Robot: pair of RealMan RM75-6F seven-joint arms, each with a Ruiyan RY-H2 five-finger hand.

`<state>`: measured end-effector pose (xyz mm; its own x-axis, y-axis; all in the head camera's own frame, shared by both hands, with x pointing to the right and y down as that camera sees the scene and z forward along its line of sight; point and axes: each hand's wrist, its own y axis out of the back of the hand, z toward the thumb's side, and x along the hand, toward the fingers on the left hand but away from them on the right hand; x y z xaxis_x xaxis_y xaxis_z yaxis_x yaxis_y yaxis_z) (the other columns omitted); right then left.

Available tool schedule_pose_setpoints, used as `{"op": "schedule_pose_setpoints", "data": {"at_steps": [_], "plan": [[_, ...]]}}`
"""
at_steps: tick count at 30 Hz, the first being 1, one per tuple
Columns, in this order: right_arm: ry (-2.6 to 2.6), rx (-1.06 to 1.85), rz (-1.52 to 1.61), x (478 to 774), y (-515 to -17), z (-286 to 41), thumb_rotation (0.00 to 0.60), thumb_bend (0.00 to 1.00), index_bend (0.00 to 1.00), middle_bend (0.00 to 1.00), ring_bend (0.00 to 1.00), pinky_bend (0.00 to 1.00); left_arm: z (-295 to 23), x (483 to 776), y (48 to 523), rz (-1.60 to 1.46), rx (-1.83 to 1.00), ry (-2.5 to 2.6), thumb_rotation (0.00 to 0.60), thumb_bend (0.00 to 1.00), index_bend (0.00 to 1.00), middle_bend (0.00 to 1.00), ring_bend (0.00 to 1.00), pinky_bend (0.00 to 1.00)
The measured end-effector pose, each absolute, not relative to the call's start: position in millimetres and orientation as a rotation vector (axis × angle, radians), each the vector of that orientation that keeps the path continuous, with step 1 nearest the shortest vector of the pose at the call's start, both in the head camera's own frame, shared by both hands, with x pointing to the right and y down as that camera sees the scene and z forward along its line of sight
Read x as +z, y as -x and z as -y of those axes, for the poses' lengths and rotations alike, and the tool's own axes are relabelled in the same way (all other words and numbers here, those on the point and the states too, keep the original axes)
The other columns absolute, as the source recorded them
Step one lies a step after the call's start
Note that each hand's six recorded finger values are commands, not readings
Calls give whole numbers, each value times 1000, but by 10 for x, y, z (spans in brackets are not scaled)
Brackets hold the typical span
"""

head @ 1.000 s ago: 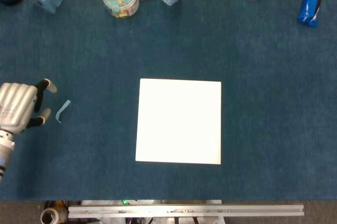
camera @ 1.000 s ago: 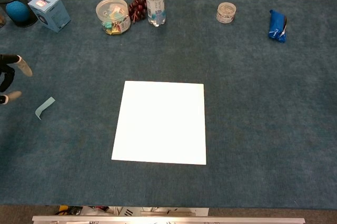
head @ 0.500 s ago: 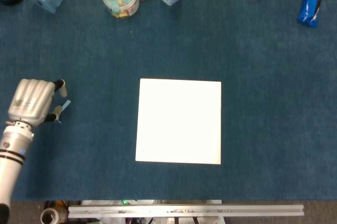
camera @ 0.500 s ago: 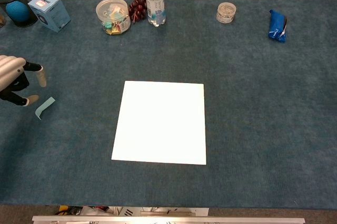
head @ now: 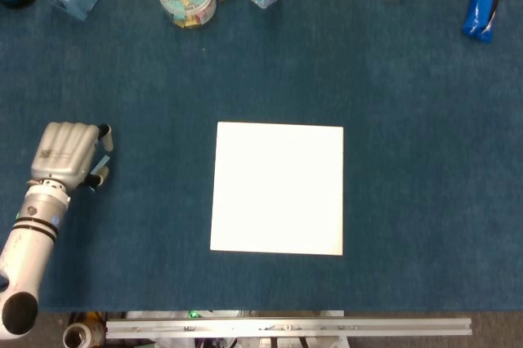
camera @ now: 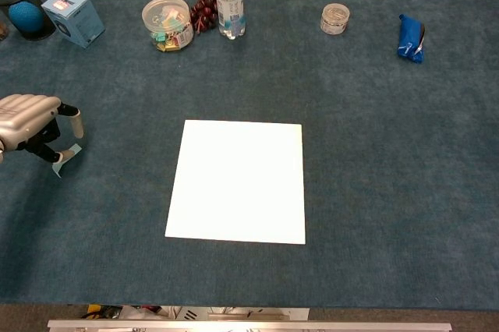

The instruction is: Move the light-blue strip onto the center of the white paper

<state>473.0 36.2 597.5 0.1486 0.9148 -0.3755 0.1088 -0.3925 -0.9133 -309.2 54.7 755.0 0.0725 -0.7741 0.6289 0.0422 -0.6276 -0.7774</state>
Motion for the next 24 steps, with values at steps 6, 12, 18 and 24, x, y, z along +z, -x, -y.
{"op": "schedule_pose_setpoints", "data": {"at_steps": [6,12,18,24], "plan": [[1664,1331,1003,5993,-4750,-362,600,125,95,337,230,232,-539,7590,3105,-708,-1673,1715,371,268,435,1000,1000,1000],[1667,1335,1005,6004,-4764,-361,600,125,94,338,231,232,-547,7573,3106,-689,-1711,1718,342,268,428,1000,1000,1000],[1668,1334,1008,6000,-4772,-369,600,125,95,339,231,232,-535,7575,3122,-665,-1743,1686,340,268,428,1000,1000,1000],[1661,1335,1015,5975,-4794,-376,600,125,95,341,233,232,-527,7574,3152,-669,-1775,1645,347,268,428,1000,1000,1000]]}}
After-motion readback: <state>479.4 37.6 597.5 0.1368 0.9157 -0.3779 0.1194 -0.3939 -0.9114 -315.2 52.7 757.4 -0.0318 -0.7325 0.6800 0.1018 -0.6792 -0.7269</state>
